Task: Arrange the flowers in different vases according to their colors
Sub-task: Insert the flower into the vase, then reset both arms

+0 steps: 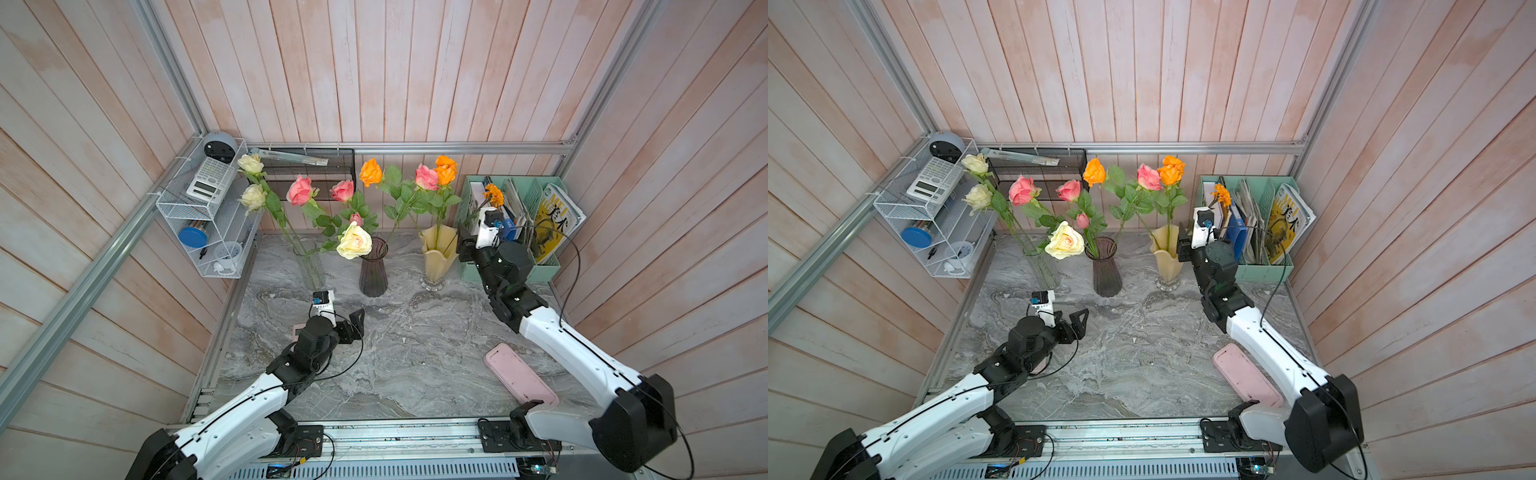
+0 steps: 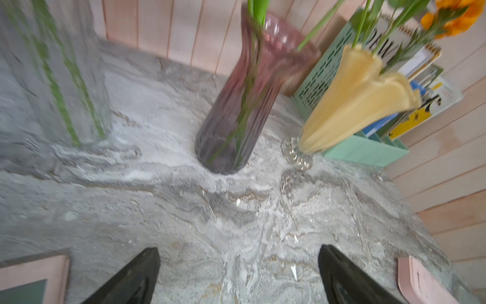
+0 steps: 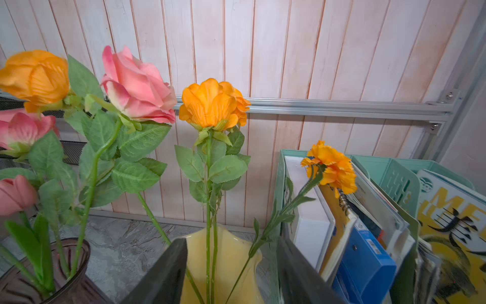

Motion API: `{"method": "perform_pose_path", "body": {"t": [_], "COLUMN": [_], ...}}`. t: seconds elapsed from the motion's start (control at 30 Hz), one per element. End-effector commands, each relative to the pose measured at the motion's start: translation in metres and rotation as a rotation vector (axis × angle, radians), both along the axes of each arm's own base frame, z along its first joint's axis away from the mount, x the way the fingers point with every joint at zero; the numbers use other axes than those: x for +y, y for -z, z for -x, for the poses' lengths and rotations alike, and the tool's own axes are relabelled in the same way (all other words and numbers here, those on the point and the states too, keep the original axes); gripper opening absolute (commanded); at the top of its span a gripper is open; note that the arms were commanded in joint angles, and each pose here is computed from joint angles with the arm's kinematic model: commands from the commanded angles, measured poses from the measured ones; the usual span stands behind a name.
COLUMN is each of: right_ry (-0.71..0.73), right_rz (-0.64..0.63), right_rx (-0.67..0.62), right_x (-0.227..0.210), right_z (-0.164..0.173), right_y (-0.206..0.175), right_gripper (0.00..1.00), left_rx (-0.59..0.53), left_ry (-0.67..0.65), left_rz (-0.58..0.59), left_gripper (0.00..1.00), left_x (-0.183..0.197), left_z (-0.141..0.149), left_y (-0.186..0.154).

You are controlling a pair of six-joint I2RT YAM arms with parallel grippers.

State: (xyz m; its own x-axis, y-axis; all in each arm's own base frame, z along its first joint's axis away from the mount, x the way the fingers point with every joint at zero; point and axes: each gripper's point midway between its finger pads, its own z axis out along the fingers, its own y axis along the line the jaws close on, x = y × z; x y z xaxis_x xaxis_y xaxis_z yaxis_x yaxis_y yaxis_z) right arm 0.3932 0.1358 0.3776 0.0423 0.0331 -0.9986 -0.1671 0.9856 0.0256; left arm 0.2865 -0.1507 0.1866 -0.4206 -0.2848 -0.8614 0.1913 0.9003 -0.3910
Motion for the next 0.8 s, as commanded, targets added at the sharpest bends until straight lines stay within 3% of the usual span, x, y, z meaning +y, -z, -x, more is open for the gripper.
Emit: {"method": "perform_pose_path", "body": {"t": [0.0, 0.07, 0.17, 0.23, 0.27, 0.3, 0.43, 0.6, 0.77], "right_ry": [0.137, 0.237, 0.332, 0.387, 0.402, 0.434, 0.545, 0.638, 0.636], "right_rz": [0.016, 0.017, -0.002, -0.019, -0.022, -0.016, 0.010, 0.060, 0.096], "right_rx": [0.233, 0.330, 0.439, 0.455, 0.452, 0.440, 0.437, 0.376, 0.312], "right_x": [-0.038, -0.067, -0.099, -0.116, -0.121, -0.127, -0.150, -0.166, -0.167], "right_z": [0.031, 0.051, 0.070, 0.077, 0.079, 0.079, 0.069, 0.049, 0.038], "right_y": [0.059, 0.088, 0.129, 0.147, 0.151, 0.155, 0.172, 0.192, 0.214], "right_gripper": [0.66, 0.75, 0.80, 0.83, 0.95, 0.98, 0.98, 0.98, 0.97], "left_rx": [-0.034, -0.042, -0.112, -0.180, -0.204, -0.218, -0.254, -0.259, -0.242], "left_ry": [-0.180, -0.286, -0.458, -0.584, -0.644, -0.698, -0.872, -0.899, -0.799], "left_rz": [-0.080, -0.065, -0.081, -0.123, -0.135, -0.157, -0.216, -0.262, -0.279], "left_gripper": [1.00, 1.00, 1.00, 1.00, 1.00, 1.00, 1.00, 1.00, 1.00], "left_x": [0.046, 0.078, 0.122, 0.150, 0.163, 0.176, 0.226, 0.247, 0.234], "left_z": [-0.007, -0.012, -0.015, -0.017, -0.017, -0.019, -0.022, -0.029, -0.046], "left_y": [-0.016, -0.023, -0.037, -0.050, -0.055, -0.056, -0.050, -0.025, 0.003]}}
